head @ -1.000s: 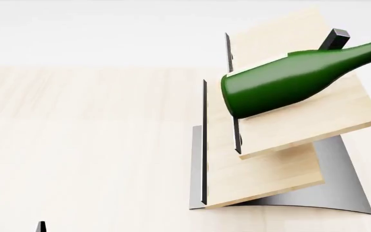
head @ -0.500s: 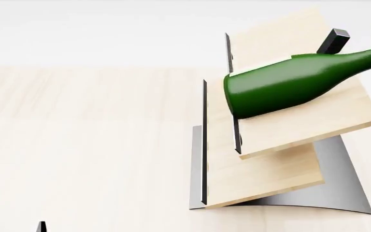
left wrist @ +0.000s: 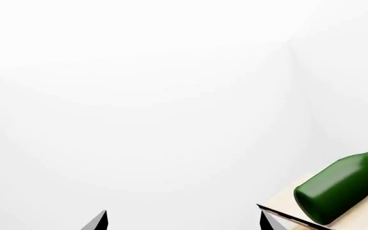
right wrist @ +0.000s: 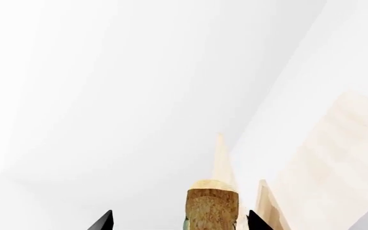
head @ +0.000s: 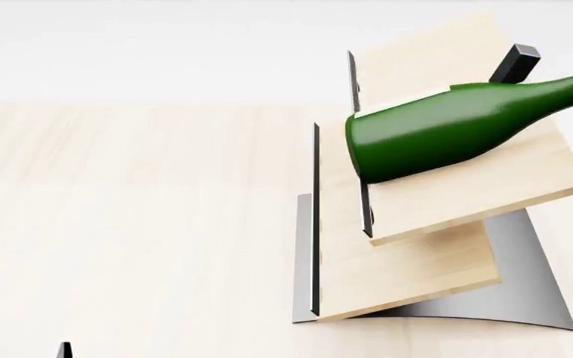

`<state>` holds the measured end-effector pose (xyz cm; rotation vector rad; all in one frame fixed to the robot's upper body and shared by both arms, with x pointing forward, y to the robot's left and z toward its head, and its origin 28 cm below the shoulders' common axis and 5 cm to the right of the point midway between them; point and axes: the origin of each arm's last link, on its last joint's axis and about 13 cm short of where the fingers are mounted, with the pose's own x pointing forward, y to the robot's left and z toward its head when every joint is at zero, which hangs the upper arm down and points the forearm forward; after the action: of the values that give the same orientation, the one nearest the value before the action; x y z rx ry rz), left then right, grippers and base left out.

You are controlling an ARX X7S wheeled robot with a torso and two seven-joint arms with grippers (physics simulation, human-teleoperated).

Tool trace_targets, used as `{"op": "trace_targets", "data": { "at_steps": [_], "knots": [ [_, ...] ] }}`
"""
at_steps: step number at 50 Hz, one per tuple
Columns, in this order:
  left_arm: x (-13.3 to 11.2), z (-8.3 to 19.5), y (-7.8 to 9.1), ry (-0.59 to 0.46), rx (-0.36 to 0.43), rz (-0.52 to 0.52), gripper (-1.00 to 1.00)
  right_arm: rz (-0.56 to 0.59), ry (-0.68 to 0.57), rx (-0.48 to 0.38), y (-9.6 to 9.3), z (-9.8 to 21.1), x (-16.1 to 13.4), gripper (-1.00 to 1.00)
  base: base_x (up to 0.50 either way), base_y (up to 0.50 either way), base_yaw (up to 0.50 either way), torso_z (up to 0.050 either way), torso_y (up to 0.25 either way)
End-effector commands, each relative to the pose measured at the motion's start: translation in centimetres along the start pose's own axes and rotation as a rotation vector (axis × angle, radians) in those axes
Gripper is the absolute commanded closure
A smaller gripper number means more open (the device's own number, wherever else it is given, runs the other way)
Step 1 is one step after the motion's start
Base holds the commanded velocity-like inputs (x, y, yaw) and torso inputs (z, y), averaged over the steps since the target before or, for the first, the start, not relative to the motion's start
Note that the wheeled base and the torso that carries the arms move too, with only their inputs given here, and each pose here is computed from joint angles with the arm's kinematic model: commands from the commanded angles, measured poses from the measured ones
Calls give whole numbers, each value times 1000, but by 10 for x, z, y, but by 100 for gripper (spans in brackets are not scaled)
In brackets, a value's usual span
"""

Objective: Put the wine bottle on the wine rack.

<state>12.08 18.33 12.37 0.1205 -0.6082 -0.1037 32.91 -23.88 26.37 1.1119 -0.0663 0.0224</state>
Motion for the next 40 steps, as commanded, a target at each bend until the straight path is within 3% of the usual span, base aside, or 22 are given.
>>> {"op": "trace_targets", "data": {
  "at_steps": [1, 19, 29, 37, 40],
  "knots": [
    [0, 0, 0, 0, 0, 0, -100, -7, -14, 5, -4, 4, -1, -100, 0, 0, 0, 0, 0],
    [1, 0, 0, 0, 1, -1, -100, -33, -64, 9, -19, 12, -12, -100, 0, 0, 0, 0, 0],
    [0, 0, -1, 1, 2, -3, -100, -39, -167, -70, -25, 14, -30, -100, 0, 0, 0, 0, 0],
    [0, -1, -1, 2, 3, -4, -100, -32, -280, -219, -29, 11, -44, -100, 0, 0, 0, 0, 0],
    [0, -1, -1, 2, 3, -3, -100, -35, -388, -350, -30, 8, -56, -100, 0, 0, 0, 0, 0]
  ]
}}
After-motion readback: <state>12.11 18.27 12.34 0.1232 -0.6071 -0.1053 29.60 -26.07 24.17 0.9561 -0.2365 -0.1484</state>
